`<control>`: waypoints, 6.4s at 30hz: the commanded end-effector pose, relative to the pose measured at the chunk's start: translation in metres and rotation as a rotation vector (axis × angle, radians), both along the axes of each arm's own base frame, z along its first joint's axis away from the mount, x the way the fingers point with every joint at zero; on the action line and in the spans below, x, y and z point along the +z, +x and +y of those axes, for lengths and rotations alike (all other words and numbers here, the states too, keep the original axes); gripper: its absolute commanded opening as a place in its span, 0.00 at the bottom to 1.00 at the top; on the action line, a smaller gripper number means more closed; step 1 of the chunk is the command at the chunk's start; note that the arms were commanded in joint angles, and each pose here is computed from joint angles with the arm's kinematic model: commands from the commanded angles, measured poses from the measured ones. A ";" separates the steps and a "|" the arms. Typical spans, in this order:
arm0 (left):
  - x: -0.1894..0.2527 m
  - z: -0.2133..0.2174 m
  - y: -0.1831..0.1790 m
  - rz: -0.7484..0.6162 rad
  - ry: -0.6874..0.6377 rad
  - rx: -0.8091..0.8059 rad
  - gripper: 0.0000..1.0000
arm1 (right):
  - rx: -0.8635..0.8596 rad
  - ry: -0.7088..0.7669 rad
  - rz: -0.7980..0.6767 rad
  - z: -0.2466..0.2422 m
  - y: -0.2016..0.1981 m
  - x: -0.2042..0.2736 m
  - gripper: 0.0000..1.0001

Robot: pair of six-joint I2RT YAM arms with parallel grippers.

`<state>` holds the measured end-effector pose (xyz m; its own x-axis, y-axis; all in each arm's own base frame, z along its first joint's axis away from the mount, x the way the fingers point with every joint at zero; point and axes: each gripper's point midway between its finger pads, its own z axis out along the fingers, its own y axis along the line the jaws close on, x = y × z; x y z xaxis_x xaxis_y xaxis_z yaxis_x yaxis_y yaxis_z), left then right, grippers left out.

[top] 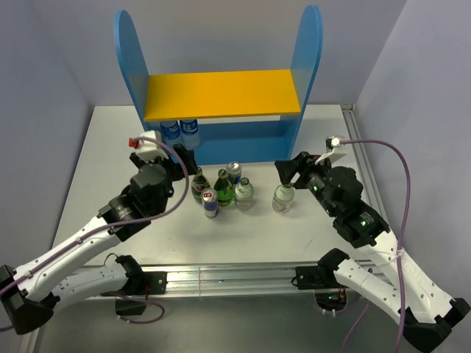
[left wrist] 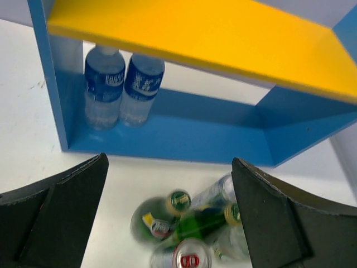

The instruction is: Place and organize the beverage onto the shelf

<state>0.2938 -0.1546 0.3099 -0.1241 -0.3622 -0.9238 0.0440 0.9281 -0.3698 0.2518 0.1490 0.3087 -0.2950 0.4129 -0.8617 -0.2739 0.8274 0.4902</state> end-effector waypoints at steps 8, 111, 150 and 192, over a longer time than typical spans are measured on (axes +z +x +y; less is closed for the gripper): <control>-0.052 -0.030 -0.043 0.036 0.091 -0.080 0.99 | -0.323 -0.234 0.190 -0.036 -0.027 -0.099 0.71; -0.105 -0.118 -0.063 0.030 0.171 -0.401 0.99 | -0.760 -0.403 0.130 -0.065 0.095 -0.151 0.34; -0.091 -0.115 -0.068 0.001 0.126 -0.420 0.99 | -0.584 -0.260 -0.381 -0.025 0.128 0.230 0.00; -0.092 -0.114 -0.079 0.012 0.096 -0.475 0.99 | -0.842 -0.363 -0.359 -0.066 0.263 0.172 1.00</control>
<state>0.2176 -0.2640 0.2081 -0.2682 -0.1506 -0.9515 0.4462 0.8559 -0.2613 0.5381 0.1113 0.4420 0.1730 0.0116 -0.9848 0.3396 0.9379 0.0708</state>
